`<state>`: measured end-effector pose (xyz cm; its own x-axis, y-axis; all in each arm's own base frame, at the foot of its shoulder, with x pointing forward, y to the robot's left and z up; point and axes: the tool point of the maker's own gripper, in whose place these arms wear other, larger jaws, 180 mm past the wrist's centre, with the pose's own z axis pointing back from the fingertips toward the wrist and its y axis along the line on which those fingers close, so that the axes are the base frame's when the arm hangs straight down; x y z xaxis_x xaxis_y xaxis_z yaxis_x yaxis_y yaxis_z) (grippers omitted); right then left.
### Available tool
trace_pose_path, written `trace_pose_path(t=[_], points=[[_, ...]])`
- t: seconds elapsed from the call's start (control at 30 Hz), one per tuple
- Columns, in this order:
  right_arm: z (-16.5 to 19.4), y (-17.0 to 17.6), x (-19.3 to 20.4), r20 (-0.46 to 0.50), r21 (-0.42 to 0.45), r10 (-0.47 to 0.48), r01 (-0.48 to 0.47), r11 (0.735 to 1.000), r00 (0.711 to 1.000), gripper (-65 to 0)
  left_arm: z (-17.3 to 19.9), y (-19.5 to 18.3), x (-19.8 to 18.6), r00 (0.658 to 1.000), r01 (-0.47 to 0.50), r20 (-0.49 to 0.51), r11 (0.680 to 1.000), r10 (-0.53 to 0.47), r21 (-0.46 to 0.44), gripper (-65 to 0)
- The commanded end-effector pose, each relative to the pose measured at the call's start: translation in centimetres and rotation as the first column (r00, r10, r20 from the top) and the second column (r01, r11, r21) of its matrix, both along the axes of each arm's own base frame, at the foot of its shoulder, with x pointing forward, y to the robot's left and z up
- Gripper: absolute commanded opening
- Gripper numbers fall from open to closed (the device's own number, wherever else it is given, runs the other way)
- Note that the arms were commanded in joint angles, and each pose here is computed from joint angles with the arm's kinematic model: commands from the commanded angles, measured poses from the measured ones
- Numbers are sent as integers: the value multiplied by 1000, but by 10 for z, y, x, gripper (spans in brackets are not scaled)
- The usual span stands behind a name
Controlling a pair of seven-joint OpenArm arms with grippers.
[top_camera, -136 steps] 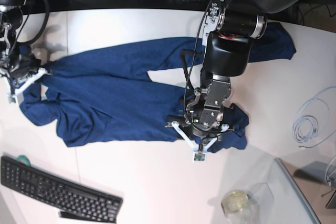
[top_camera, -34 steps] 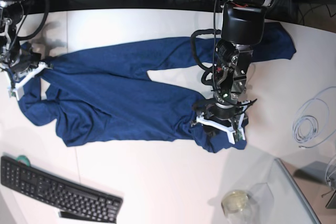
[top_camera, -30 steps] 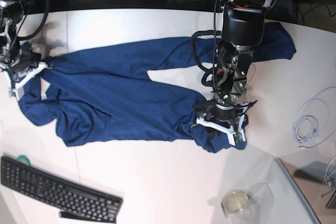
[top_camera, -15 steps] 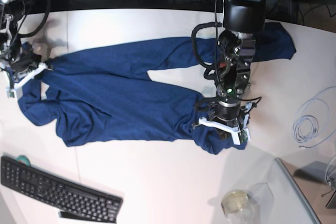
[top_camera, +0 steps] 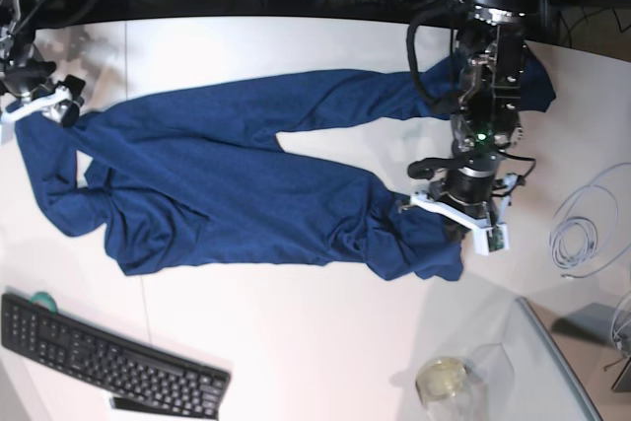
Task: Layout the t-shirt on the table in an organized manner, then fold the t-shirt properly
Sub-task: 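Pull the shirt edge with the left gripper away from the right gripper to stretch it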
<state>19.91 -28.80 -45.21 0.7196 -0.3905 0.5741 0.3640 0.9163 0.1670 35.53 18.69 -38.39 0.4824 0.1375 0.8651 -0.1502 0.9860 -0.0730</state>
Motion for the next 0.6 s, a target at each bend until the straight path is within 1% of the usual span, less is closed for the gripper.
trace_pose_path(t=[0.0, 0.07, 0.13, 0.3, 0.33, 0.47, 0.5, 0.53, 0.57], points=[[13, -6, 13, 56, -26, 19, -18, 1000, 998, -195, 15, 2, 3, 999, 6, 37, 1000, -6, 13, -650], [18, 4, 23, 89, -13, 67, -66, 998, 994, -195, 21, 3, -1, 999, 17, 29, 1000, -18, 22, -650], [15, 10, 28, 97, 4, 96, -96, 995, 991, -195, 25, 7, -7, 999, 30, 14, 999, -30, 39, -650], [-11, 18, 31, 55, 77, 81, -85, 993, 995, -195, 26, 13, -27, 998, 58, -37, 996, -56, 73, -650], [-16, 19, 31, 44, 91, 77, -80, 993, 996, -195, 26, 19, -32, 998, 50, -45, 996, -46, 81, -650], [-32, 24, 27, 11, 130, 67, -68, 989, 998, -206, 23, 58, -54, 996, -40, -75, 994, 48, 107, -650], [-32, 24, 26, 10, 131, 68, -69, 989, 998, -225, 22, 68, -59, 994, -62, -81, 991, 72, 118, -650], [-32, 26, 25, 12, 133, 81, -82, 988, 997, -281, 20, 77, -66, 992, -73, -91, 988, 86, 134, -650], [-32, 29, 25, 16, 137, 103, -104, 985, 995, -365, 18, 86, -72, 990, -79, -106, 985, 96, 153, -650]])
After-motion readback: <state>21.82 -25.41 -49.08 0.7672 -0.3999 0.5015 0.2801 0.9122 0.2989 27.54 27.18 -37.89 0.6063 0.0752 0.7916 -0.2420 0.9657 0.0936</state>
